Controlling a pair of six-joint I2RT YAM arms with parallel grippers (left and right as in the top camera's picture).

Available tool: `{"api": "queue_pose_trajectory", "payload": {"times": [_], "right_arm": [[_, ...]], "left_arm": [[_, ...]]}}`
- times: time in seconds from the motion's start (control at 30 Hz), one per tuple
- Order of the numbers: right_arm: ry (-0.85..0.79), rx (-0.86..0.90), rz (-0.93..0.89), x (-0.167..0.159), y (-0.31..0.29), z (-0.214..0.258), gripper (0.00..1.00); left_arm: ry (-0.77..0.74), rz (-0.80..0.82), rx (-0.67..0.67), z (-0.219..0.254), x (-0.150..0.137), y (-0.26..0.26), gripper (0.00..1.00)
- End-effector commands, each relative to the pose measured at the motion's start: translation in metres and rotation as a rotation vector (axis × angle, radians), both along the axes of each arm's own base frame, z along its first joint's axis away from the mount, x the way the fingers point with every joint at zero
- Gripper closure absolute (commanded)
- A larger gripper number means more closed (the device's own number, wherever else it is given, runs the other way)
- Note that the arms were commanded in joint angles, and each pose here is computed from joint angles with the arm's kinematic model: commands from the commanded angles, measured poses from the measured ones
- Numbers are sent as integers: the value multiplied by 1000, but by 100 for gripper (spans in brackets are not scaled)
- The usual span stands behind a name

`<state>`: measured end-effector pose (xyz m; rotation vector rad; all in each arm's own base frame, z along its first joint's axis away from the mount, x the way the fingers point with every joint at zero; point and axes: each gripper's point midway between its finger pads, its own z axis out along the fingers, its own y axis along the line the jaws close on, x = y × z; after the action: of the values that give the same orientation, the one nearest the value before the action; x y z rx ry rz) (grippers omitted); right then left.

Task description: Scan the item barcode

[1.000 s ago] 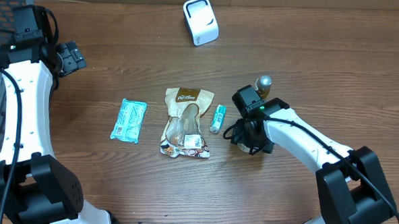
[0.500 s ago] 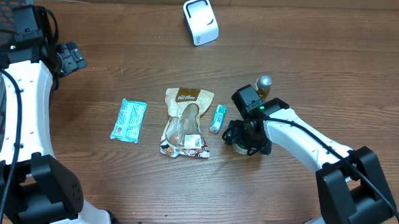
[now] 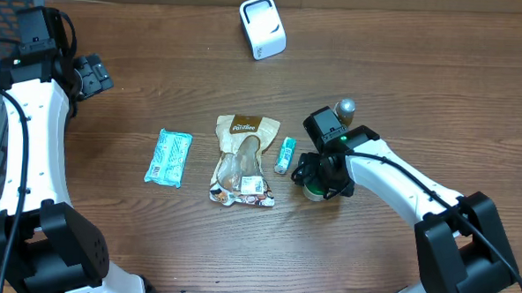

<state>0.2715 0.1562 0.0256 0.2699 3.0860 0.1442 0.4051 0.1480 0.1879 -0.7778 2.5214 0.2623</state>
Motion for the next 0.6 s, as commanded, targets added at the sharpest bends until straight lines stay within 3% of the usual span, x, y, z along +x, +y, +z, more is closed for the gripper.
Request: {"api": "queue_pose_trajectory", "payload": {"times": [0.0, 0.57], "right_arm": [[-49, 8, -2, 16, 4, 12, 24], [-62, -75, 86, 14, -8, 11, 24]], "left_arm": [[-23, 5, 24, 11, 1, 7, 0], [-23, 5, 24, 11, 1, 7, 0]]}}
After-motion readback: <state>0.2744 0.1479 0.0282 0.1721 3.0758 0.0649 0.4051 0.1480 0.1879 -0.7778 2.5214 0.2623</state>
